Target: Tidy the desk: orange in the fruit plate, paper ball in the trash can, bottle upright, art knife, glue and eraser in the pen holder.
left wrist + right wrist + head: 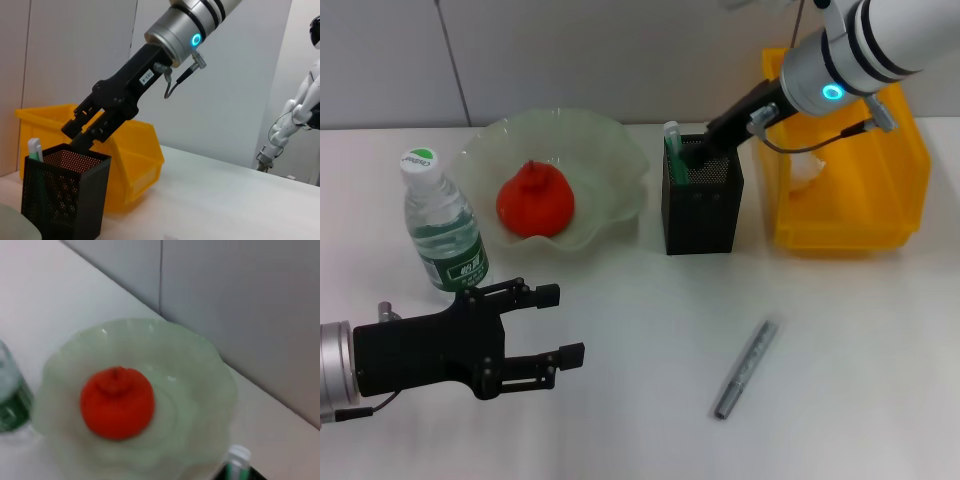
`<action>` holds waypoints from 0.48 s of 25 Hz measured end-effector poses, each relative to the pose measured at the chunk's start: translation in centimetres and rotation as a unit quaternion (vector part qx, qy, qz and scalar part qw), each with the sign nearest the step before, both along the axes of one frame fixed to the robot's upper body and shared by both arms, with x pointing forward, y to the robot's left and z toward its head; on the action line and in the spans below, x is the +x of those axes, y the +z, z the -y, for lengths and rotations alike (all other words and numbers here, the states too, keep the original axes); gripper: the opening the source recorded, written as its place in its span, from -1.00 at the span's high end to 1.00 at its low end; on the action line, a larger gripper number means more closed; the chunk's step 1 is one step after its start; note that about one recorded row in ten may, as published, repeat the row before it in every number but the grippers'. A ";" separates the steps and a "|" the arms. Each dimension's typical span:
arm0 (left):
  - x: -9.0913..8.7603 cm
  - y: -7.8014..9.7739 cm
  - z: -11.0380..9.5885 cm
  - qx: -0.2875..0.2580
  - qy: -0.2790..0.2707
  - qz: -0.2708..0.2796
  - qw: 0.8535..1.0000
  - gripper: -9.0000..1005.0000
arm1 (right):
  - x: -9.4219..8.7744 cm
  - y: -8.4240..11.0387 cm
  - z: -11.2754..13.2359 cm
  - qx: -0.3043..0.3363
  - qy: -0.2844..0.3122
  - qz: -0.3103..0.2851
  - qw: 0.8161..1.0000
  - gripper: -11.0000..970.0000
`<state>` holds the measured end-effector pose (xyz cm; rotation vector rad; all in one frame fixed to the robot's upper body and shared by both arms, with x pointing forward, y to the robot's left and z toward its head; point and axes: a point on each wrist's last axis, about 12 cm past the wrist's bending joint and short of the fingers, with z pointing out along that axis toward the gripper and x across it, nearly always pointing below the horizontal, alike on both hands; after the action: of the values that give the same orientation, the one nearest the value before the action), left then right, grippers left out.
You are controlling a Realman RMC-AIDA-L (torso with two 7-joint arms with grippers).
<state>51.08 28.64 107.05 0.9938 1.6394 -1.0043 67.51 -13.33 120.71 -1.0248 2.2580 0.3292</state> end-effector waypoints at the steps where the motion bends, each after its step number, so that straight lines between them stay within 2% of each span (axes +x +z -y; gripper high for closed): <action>1: 0.0 0.0 0.0 0.000 0.000 0.000 1.000 -0.62 | 0.0 0.0 0.0 0.000 0.000 0.000 1.000 -0.09; 6: 0.0 0.1 0.0 0.000 -0.001 0.000 1.000 -0.62 | -1.2 2.2 -0.3 0.026 -0.009 -0.049 0.998 -0.13; 7: 0.0 0.1 0.0 -0.001 -0.002 0.001 1.000 -0.62 | -2.1 3.2 -0.5 0.025 -0.007 -0.079 0.997 -0.14; 8: 0.0 0.1 -0.1 -0.001 -0.002 0.001 1.000 -0.62 | -2.1 3.2 -0.5 0.025 -0.007 -0.079 0.997 -0.15; 12: 0.0 0.1 0.0 0.000 -0.003 0.001 1.000 -0.62 | -3.6 4.3 -0.7 0.005 0.000 -0.151 0.989 -0.18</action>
<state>51.07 28.69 107.12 0.9990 1.6358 -1.0073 63.87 -12.63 125.01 -1.0270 2.5212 0.5253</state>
